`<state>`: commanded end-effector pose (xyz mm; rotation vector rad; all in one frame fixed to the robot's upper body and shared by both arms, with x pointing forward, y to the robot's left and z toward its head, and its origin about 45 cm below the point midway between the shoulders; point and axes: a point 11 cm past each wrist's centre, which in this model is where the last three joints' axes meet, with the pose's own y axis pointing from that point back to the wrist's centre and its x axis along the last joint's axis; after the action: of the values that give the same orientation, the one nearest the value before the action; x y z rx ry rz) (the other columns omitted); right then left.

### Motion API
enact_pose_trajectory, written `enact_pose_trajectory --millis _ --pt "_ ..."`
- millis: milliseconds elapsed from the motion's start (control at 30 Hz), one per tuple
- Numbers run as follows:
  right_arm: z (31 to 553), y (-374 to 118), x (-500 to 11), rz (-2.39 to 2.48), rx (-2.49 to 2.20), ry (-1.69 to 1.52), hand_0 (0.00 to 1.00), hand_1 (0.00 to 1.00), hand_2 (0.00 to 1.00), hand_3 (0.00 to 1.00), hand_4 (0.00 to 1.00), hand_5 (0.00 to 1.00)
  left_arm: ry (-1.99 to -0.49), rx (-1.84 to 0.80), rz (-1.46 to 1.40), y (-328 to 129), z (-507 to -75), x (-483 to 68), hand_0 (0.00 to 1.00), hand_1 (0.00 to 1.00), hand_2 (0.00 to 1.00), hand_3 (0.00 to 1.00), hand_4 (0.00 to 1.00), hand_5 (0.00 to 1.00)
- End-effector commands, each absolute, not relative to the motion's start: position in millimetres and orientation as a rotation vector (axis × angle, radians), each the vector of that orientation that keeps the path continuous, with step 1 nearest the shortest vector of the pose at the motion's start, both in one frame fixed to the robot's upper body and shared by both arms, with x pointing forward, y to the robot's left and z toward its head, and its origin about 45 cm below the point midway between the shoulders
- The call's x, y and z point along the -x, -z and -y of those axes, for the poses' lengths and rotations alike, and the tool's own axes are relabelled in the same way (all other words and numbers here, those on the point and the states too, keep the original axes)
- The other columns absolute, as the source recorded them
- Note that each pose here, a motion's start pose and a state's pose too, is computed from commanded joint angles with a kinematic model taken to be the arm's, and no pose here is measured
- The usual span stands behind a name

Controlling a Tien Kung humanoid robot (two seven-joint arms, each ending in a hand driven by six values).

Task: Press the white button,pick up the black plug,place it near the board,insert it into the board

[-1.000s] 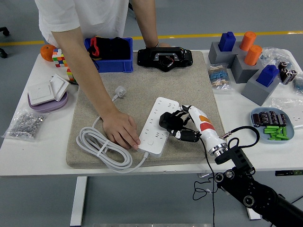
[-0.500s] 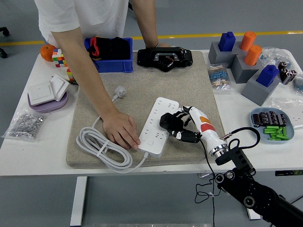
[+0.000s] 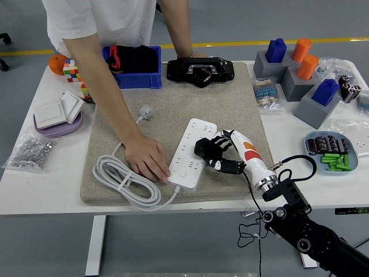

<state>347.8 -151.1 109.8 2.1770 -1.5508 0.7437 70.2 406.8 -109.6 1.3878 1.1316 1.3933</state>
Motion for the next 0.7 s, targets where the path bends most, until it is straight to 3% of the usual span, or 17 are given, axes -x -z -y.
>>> enact_pose_trajectory --millis 100,133,300,333,500,533,700 --pt "149.7 -111.8 -347.8 1.556 -2.183 -0.746 0.425 0.409 0.461 0.543 0.831 0.002 -1.392 -1.389 -1.132 109.7 -406.9 -69.9 0.707 0.663 0.584 0.677 0.654 0.274" --pt "149.5 -112.1 -347.8 1.557 -2.184 -0.746 0.435 0.47 0.5 0.596 0.879 0.002 -1.392 -1.39 -1.131 109.7 -406.9 -69.9 0.707 0.663 0.584 0.677 0.654 0.274" --pt "148.6 -113.0 -346.9 1.559 -2.19 -0.739 0.435 0.47 0.5 0.596 0.879 0.002 -1.391 -1.39 -1.133 109.9 -406.6 -69.2 0.707 0.663 0.584 0.677 0.654 0.274" --pt "148.5 -113.0 -346.7 1.559 -2.191 -0.737 0.481 0.513 0.529 0.68 0.912 0.002 -1.391 -1.39 -1.133 109.9 -406.6 -68.9 0.707 0.663 0.584 0.677 0.653 0.274" --pt "149.1 -113.9 -348.0 1.565 -2.19 -0.73 0.481 0.513 0.529 0.68 0.912 0.002 -1.391 -1.39 -1.13 109.7 -406.7 -70.1 0.707 0.663 0.584 0.677 0.653 0.274" --pt "149.4 -113.9 -348.2 1.565 -2.189 -0.729 0.662 0.7 0.673 0.78 0.998 0.074 -1.391 -1.39 -1.13 109.7 -406.7 -70.3 0.706 0.663 0.584 0.678 0.651 0.273" --pt "150.2 -113.6 -348.5 1.566 -2.186 -0.723 0.662 0.7 0.673 0.78 0.998 0.074 -1.392 -1.389 -1.131 109.6 -406.7 -70.3 0.706 0.663 0.584 0.678 0.651 0.273"
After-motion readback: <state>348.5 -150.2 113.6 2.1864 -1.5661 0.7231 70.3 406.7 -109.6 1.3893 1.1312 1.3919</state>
